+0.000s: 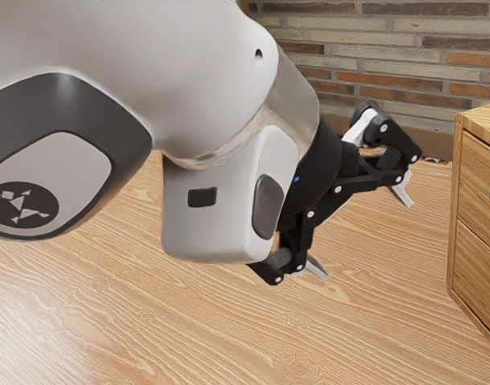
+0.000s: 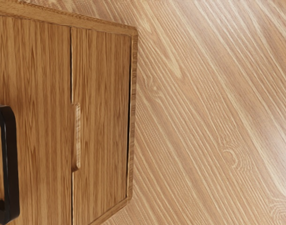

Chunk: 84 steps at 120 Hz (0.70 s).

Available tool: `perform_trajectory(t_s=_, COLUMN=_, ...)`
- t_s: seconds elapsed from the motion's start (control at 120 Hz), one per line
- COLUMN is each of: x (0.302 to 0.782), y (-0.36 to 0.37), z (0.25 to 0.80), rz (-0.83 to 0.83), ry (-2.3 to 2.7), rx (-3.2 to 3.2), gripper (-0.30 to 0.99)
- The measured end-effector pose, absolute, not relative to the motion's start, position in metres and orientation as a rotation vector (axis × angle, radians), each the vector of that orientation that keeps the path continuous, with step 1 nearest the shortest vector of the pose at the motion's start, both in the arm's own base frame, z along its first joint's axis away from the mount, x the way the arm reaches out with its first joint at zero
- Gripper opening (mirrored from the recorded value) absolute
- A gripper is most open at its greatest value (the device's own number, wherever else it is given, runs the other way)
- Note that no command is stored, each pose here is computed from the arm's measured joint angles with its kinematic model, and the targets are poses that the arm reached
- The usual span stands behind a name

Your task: Pull the drawer handle with one arm to open the drawer

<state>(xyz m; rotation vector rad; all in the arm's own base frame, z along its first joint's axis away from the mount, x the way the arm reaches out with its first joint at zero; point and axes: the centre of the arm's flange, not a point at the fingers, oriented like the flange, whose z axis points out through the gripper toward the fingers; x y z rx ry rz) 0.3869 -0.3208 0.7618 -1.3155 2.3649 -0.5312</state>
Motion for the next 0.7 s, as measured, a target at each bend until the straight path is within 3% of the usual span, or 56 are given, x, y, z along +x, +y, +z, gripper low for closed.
perform_trajectory(t_s=0.383, x=0.409, y=-0.355, z=0.728, rz=-0.5, ry=2.432, rx=-1.26, gripper=0.69)
perform_trajectory(t_s=0.7, x=0.418, y=-0.382, z=0.74, rz=-0.653, ry=2.42, rx=-1.193, gripper=0.69)
